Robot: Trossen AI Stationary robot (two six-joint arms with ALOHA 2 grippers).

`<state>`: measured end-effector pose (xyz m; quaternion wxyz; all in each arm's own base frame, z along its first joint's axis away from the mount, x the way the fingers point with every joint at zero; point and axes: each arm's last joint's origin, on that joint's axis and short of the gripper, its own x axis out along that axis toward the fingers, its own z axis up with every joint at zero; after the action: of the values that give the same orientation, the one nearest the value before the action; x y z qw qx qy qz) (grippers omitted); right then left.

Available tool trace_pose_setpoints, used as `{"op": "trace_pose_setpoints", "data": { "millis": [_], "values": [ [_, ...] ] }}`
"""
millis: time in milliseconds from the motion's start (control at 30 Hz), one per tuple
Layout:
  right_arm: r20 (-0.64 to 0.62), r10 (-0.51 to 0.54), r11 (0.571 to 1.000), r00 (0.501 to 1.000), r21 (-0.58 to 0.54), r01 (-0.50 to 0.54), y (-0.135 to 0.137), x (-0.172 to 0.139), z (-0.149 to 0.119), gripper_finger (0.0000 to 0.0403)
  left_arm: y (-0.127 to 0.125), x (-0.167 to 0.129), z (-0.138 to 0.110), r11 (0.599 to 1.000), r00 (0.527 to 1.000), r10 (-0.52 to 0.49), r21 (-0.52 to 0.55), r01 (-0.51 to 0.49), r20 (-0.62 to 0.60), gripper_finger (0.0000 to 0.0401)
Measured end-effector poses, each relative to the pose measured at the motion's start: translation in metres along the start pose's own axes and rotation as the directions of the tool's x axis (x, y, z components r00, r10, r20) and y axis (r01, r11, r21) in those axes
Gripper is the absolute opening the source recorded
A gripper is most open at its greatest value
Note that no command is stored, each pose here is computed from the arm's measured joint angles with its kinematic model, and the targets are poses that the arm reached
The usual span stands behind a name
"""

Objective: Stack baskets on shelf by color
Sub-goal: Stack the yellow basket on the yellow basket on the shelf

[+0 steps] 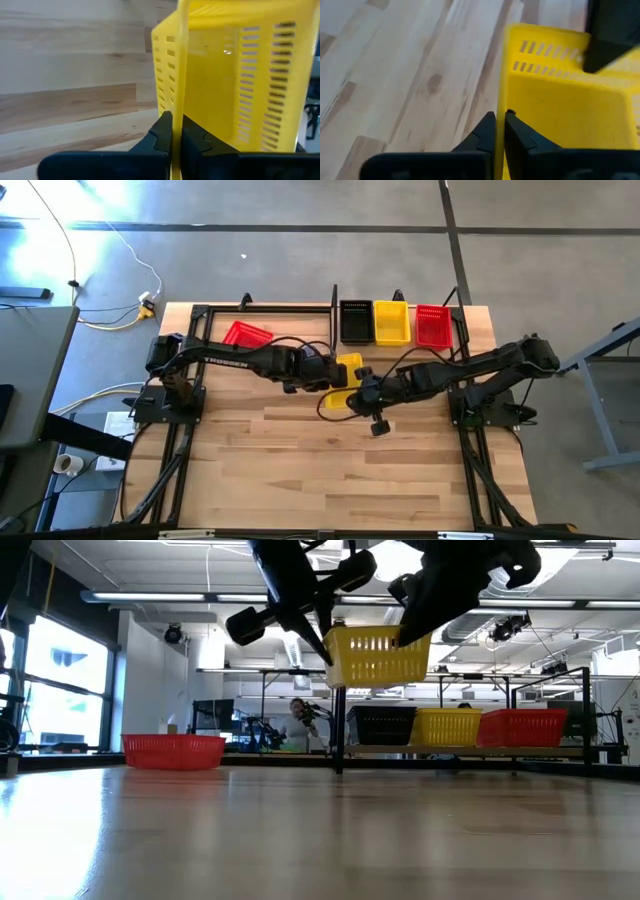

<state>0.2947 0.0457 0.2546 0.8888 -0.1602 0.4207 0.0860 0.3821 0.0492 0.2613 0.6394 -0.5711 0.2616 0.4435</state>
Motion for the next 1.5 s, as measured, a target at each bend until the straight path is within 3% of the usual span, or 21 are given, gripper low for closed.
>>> {"op": "trace_pose_setpoints", "data": {
  "millis": [200,533,733,1100,1300,1500],
  "values": [
    [-0.011,-0.053,0.994,0.999,0.099,0.054,-0.001,0.000,0.000,0.0005,0.000,0.001,0.005,0.997,1.000,-0.001,0.080,0.001,0.000,0.0026],
    [0.021,-0.060,0.958,0.998,0.283,0.052,-0.002,0.000,0.003,0.0001,0.003,0.006,0.029,0.959,0.992,-0.003,0.282,0.038,-0.124,0.0096],
    [0.023,-0.020,0.919,1.000,0.394,0.009,0.000,0.000,0.003,0.0001,0.005,0.008,0.041,0.904,0.992,-0.002,0.424,0.056,-0.127,0.0119],
    [-0.077,0.047,0.850,0.996,0.527,0.001,0.021,-0.003,-0.005,0.0000,0.007,0.010,0.055,0.794,0.995,0.003,0.605,0.062,-0.105,0.0116],
    [-0.102,0.065,0.816,0.993,0.577,0.006,0.032,-0.020,-0.008,0.0000,0.008,0.010,0.057,0.735,0.987,-0.006,0.669,0.112,-0.159,0.0116],
    [-0.152,0.007,0.797,0.988,0.597,0.086,0.035,-0.047,-0.018,0.0000,0.009,0.011,0.059,0.705,0.987,-0.002,0.700,0.115,-0.160,0.0116]
  ]
}}
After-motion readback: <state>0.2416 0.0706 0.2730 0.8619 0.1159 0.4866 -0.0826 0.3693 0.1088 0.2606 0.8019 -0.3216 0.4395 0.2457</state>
